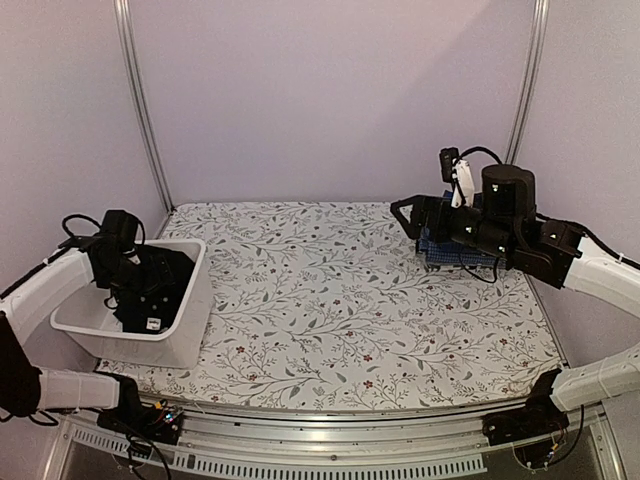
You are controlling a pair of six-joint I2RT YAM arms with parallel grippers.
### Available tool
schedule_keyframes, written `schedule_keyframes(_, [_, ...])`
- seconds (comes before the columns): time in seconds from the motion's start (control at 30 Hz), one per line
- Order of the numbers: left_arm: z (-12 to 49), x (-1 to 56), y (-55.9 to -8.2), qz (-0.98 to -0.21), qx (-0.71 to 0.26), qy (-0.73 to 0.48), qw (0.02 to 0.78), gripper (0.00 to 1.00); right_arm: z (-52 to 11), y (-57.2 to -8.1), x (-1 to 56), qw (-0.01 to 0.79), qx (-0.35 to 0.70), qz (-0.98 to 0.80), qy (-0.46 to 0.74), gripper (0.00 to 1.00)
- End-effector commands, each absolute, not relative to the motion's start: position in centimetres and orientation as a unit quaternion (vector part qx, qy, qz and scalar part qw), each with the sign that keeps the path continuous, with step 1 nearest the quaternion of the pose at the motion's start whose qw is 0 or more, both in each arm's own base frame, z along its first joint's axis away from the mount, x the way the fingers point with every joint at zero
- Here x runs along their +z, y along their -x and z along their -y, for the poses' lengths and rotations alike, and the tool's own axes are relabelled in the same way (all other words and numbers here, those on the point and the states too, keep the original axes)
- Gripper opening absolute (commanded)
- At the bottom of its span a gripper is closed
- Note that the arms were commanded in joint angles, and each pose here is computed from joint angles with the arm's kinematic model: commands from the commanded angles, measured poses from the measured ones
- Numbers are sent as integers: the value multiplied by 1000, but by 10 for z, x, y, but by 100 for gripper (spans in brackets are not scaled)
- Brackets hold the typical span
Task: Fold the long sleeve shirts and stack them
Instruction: Pick up the crumpled shirt from the bin.
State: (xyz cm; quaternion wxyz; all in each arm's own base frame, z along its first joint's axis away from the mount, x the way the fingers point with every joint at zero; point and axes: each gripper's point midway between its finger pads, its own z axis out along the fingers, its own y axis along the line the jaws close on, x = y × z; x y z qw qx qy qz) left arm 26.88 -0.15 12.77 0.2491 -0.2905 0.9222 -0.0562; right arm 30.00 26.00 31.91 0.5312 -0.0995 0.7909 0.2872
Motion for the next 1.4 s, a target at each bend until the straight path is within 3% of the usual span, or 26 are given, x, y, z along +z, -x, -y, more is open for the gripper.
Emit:
schedule_keyframes(0.0, [-5,104,-296,-913,-51,310,260,100,-266,-296,331,542,312,-773,111,99])
schedule_keyframes(0.17, [-12,70,-299,-905,-35,341,253,100,-269,-294,336,542,321,-768,115,99])
schedule_keyframes(0.3, [-10,57,-300,-901,-45,350,254,85,-268,-292,337,542,323,-767,116,99])
schedule_keyframes(0.4, [-10,55,-301,-899,-47,347,263,67,-269,-291,337,541,327,-766,119,99])
schedule_keyframes(0.57, [-15,67,-303,-895,-38,345,281,21,-272,-292,335,538,330,-767,120,99])
schedule_keyframes(0.67, [-18,80,-303,-891,-33,343,295,1,-273,-292,336,537,331,-766,123,99])
schedule_keyframes(1.37, [2,224,-299,-861,-107,257,426,0,-281,-299,332,534,324,-770,131,99])
